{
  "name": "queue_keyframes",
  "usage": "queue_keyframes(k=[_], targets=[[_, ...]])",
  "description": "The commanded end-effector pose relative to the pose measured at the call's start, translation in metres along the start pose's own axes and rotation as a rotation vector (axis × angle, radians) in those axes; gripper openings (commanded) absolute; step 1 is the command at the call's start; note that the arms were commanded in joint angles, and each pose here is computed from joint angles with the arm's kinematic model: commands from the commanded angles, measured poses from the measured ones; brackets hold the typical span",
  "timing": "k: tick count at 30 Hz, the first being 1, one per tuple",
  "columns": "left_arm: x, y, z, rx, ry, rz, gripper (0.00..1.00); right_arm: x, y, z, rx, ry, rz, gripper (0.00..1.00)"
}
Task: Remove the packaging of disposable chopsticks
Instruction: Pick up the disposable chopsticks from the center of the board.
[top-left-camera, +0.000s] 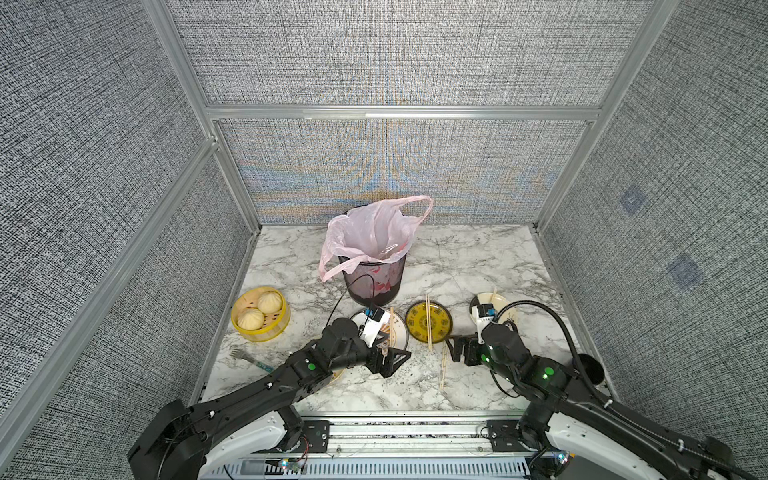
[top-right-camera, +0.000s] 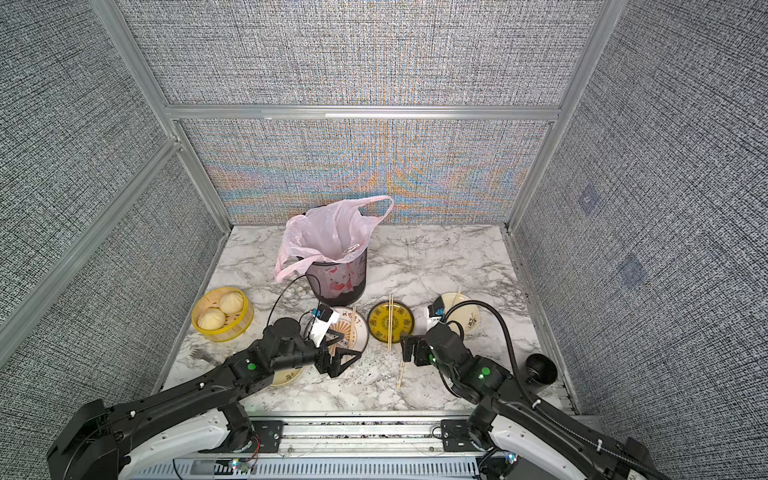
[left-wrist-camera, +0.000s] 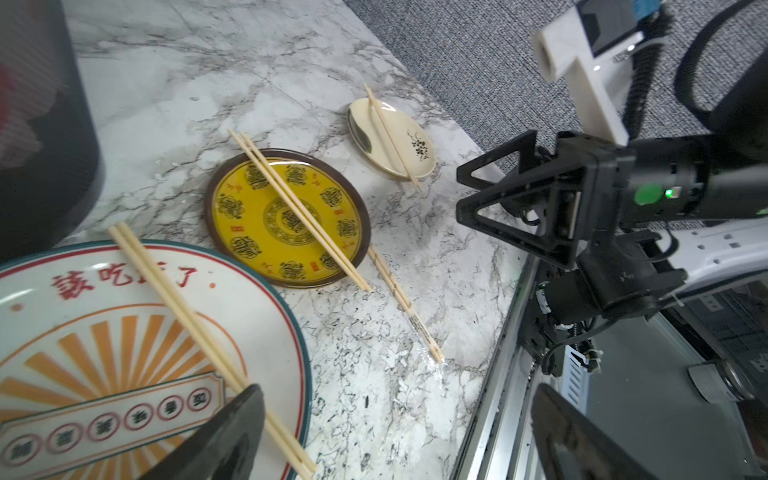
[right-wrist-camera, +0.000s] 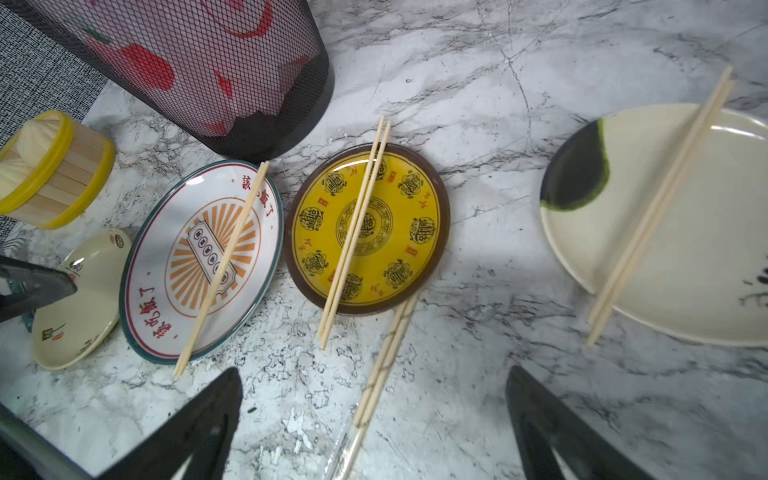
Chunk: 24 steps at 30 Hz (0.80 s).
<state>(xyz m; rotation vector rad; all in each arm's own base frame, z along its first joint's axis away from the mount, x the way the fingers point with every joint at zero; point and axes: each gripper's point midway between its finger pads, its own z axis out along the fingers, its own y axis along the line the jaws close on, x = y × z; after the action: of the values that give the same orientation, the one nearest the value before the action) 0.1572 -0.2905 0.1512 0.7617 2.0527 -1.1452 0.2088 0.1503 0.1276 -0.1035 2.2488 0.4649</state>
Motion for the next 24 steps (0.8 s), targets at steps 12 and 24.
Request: queue_keyframes(k=[12,24], targets=[[0.004,-0.047,0.027,0.091,-0.014,0.051,1.00,0.062,-0.014,0.031,0.053,0.208,-0.006,0.99],[0.001,-0.049,0.042,0.069,0.002,0.077,1.00,0.073,-0.016,0.052,0.150,0.252,-0.050,0.99]])
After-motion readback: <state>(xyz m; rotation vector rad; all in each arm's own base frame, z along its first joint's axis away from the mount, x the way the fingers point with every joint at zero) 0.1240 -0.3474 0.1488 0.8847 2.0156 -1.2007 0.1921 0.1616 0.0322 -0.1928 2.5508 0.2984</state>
